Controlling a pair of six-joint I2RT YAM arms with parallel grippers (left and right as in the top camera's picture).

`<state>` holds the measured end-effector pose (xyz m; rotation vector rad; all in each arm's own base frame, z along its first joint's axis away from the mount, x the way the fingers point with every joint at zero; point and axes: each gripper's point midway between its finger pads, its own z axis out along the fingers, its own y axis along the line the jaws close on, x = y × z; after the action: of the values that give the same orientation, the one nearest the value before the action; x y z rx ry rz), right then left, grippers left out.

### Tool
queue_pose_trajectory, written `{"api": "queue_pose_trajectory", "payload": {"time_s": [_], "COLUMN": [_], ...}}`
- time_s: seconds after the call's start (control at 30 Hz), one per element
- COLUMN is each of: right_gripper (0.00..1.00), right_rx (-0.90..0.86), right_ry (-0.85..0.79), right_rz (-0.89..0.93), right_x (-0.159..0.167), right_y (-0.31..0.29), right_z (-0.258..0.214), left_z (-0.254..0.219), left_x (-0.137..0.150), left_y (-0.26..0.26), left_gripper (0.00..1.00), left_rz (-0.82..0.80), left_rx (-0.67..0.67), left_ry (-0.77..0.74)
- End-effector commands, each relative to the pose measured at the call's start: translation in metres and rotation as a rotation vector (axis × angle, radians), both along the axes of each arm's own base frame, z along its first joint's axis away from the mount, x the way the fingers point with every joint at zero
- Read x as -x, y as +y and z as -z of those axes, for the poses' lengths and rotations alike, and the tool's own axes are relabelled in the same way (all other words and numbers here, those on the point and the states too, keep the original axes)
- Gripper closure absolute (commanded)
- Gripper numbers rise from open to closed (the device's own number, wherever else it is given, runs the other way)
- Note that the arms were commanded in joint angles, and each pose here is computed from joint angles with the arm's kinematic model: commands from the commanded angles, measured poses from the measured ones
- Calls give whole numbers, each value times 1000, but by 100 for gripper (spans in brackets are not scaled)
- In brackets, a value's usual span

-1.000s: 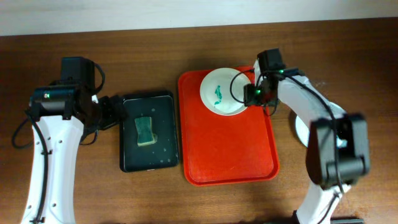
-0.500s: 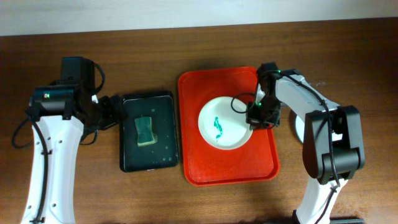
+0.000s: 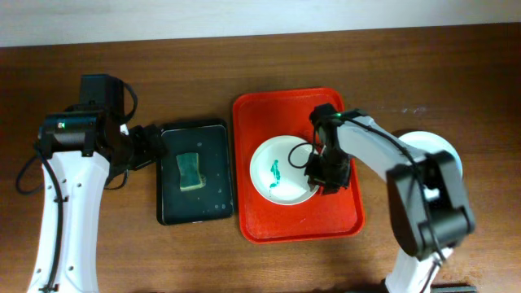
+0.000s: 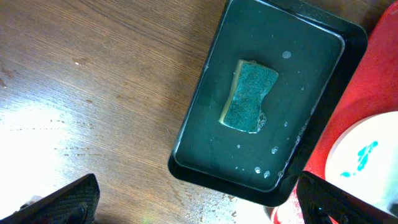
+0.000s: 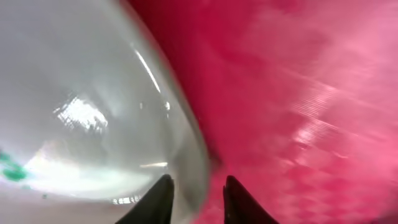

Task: Clean dirty plates on tray and stack at the side
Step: 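Move the right gripper to the white plate on the red tray and grasp its rim, then grasp the sponge in the black tray with the left gripper and lift it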

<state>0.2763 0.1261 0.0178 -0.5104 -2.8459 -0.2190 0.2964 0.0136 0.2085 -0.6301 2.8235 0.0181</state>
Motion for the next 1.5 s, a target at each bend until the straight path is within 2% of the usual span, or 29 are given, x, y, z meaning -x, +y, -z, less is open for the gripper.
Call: {"api": "queue_pose_trajectory", "payload": {"time_s": [0.0, 0.1, 0.27, 0.53, 0.6, 0.73, 0.8, 0.83, 0.87, 0.9, 0.97, 1.07, 1.17, 1.27, 1.37, 1.47], "right_gripper": [66, 66, 66, 66, 65, 63, 62, 61, 62, 62, 61, 61, 61, 61, 61, 61], "right_rx": [-18, -4, 37, 36, 36, 35, 35, 35, 36, 36, 36, 36, 36, 35, 35, 36], "right_ry": [-274, -459, -589, -587, -588, -597, -598, -598, -595, -594, -591, -592, -592, -592, -589, -585], "right_rz": [-174, -337, -360, -350, -350, -349, -348, -349, -349, -349, -350, -349, -349, -349, -350, -350], "right_x": [-23, -29, -33, -32, -32, -34, -35, -34, -34, -34, -33, -33, -33, -33, -32, -32], "right_y": [-11, -17, -25, -25, -25, -25, -24, -24, -25, -25, -25, -25, -25, -25, -25, -25], "right_z": [-63, -105, -136, -137, -137, -138, -138, -138, -138, -137, -137, -137, -137, -137, -137, -137], "left_z": [-6, -6, -9, -10, -1, 35, 64, 80, 97, 112, 141, 170, 201, 221, 233, 227], "left_x": [-1, -1, -13, -22, -18, -17, -16, -15, -15, -15, -12, -5, -4, -10, -6, 1], "left_y": [3, 3, 1, -5, -19, -40, -44, -43, -42, -42, -44, -56, -58, -59, -59, -58], "left_gripper": [1, 1, 1, 1, 0, 0, 8, 16, 16, 16, 32, 41, 57, 64, 100, 100], "left_rz": [3, 3, -17, -5, 30, 177, 218, 223, 226, 227, 230, 244, 268, 278, 278, 276], "left_rx": [-13, -13, 3, 36, 89, 64, 19, -11, -28, -27, -17, 58, 62, 60, 67, 67], "left_ry": [-18, -18, -73, -104, -74, -19, 14, 31, 42, 50, 79, 125, 165, 174, 210, 252]}}
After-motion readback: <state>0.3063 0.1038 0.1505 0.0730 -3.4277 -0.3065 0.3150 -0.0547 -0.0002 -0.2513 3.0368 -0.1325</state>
